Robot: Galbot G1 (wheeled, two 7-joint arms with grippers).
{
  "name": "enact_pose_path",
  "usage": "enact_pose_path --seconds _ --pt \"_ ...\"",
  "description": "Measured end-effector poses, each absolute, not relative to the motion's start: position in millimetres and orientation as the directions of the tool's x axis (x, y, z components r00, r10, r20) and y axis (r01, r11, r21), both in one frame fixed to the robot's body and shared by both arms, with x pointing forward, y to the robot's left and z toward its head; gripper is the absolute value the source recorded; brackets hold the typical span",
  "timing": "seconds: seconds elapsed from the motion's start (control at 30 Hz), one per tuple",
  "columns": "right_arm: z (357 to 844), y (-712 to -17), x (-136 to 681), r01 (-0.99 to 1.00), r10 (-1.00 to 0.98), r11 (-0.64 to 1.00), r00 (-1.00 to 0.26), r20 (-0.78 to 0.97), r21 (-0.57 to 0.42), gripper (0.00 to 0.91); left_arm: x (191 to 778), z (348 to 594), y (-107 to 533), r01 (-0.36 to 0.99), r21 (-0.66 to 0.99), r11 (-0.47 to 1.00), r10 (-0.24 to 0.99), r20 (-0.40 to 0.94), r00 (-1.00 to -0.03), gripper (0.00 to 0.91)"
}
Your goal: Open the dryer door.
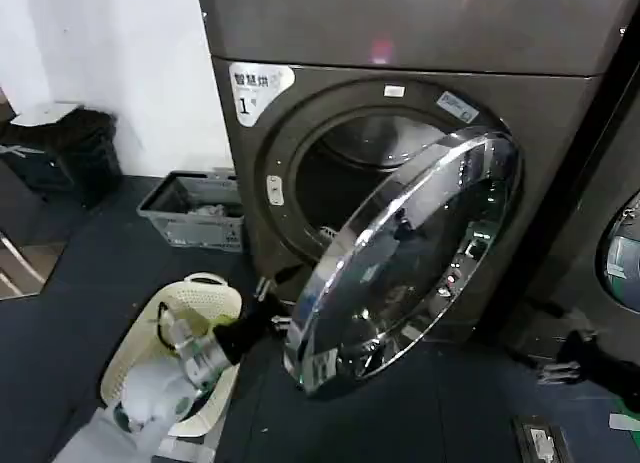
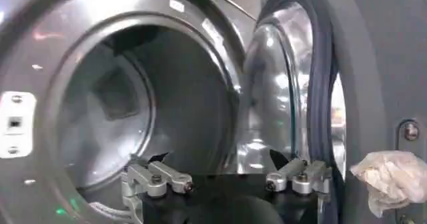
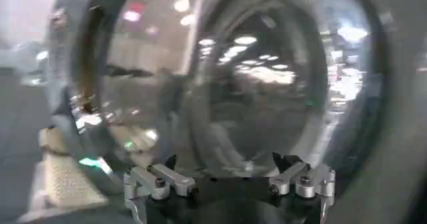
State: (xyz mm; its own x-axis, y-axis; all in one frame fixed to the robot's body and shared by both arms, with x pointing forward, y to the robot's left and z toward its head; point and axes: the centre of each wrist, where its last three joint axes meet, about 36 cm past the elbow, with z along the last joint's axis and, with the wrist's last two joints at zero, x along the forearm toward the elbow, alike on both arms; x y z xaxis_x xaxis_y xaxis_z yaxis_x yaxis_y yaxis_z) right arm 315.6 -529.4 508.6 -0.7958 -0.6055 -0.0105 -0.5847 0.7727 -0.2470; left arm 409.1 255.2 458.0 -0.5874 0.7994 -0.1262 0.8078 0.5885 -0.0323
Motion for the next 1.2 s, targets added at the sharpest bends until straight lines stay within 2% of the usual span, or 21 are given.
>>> enact_pose_path --seconds 0.1,0.17,0.43,0.73,1.2 --pt "515.9 -534.8 300.3 -0.476 -0.501 0.849 -0.863 -0.063 -0.232 0.907 406.3 458.5 250.1 0.830 -0.034 0.557 0.822 -0.122 -0.556 0.907" --pt "520.4 -535.8 289.3 -0.387 -0.408 0.905 -0.907 -0.107 -0.177 0.907 406.3 458.7 248.0 0.843 -0.027 0.538 0.836 -0.116 -0.537 0.907" --pt "545.0 -547.4 250.7 -0.057 -0.092 0.980 -0.979 -0.184 -0.189 0.907 401.1 462.1 222.7 0.894 -0.027 0.448 0.886 -0.118 -0.448 0.907" --pt "567.5 -560.1 212.9 0.168 0.119 0.953 -0.972 -0.201 -0.251 0.907 401.6 455.1 187.5 0.942 -0.037 0.333 0.936 -0.105 -0.335 0.907" --pt "604.4 -572.9 163.3 0.473 0.413 0.823 -0.879 -0.238 -0.315 0.907 425.6 448.3 116.9 0.985 -0.031 0.169 0.980 -0.104 -0.171 0.907"
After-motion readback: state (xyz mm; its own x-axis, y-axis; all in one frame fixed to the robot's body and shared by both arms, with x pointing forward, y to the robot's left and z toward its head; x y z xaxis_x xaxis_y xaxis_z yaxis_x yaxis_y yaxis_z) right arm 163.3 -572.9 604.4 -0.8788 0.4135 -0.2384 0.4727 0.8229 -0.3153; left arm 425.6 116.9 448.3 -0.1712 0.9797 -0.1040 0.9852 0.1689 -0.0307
